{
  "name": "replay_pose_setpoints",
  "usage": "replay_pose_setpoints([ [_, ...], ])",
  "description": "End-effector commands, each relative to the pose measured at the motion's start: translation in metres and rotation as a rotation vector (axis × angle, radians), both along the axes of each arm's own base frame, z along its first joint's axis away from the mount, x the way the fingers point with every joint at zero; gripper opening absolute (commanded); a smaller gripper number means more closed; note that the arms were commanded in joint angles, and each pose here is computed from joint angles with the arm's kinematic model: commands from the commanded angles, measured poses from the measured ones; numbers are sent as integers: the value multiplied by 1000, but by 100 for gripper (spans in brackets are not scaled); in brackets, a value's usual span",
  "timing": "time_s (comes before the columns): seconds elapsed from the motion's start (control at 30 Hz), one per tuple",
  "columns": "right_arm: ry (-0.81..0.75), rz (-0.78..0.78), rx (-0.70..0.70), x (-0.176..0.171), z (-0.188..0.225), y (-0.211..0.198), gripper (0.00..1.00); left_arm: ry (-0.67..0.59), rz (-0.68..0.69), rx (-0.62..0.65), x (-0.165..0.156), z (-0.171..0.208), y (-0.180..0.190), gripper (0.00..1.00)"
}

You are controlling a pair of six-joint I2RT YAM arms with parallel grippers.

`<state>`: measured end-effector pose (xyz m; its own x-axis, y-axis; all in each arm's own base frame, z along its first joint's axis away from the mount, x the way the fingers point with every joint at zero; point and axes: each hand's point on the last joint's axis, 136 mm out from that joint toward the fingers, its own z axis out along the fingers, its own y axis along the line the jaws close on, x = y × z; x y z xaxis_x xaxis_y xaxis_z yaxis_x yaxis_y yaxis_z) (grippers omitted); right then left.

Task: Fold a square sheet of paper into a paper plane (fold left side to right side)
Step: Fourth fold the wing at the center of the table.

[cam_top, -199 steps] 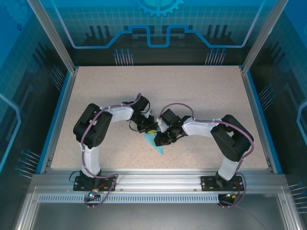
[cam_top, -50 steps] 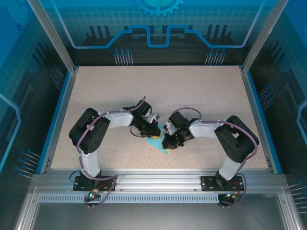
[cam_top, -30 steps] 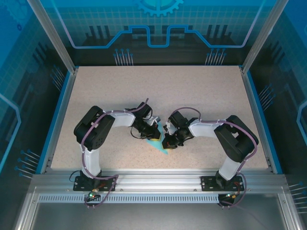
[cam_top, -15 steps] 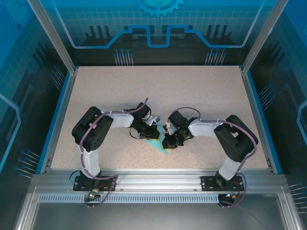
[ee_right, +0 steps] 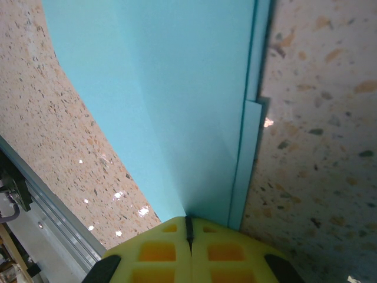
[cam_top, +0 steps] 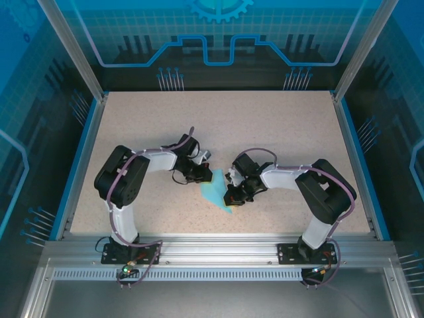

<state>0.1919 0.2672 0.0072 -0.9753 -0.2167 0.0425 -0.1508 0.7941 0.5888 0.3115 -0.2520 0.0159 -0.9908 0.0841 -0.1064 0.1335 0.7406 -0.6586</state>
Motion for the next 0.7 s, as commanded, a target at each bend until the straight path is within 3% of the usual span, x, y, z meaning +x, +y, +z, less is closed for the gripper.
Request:
replay_pose_setpoints([
  [0.0, 116, -17, -260, -33, -43, -55, 0, -50, 25, 67, 22, -7, 18, 0],
  [0.67, 101, -22, -216, -29, -40, -46, 0, -108, 100, 72, 50, 5, 48, 2],
])
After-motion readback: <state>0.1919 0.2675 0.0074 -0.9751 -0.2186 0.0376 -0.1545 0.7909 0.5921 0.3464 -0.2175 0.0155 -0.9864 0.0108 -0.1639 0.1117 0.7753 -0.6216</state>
